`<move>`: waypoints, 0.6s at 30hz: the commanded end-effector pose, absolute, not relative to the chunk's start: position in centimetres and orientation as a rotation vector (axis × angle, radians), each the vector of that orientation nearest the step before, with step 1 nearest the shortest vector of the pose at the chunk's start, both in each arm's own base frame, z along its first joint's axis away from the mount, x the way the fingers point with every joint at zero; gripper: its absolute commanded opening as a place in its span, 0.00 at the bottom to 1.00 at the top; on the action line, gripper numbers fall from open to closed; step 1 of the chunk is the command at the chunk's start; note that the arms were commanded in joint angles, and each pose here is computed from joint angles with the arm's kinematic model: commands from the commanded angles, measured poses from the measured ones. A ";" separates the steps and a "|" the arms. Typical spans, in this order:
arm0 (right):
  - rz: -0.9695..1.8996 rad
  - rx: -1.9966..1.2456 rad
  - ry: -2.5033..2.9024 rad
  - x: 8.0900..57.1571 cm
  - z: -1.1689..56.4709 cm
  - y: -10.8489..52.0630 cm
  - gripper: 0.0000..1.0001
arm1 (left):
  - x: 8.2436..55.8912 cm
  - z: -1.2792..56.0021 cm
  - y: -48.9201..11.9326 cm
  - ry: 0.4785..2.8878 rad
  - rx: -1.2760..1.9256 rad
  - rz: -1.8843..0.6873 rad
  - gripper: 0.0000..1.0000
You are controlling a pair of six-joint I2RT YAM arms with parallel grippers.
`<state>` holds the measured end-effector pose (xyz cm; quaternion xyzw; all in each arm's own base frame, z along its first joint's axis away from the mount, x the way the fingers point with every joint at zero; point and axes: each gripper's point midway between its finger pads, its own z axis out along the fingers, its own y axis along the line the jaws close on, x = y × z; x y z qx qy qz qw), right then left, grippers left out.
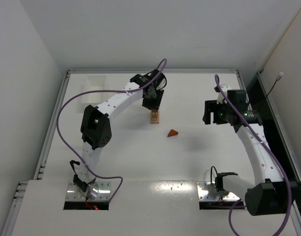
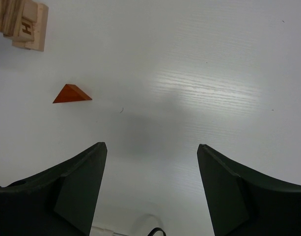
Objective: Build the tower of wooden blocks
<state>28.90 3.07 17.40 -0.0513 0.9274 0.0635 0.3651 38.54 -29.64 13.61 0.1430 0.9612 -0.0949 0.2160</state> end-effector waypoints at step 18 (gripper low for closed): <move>0.190 -0.088 2.357 30.2 18.1 3.1 0.71 | 40.2 12.5 -29.4 2.664 0.370 -0.225 0.00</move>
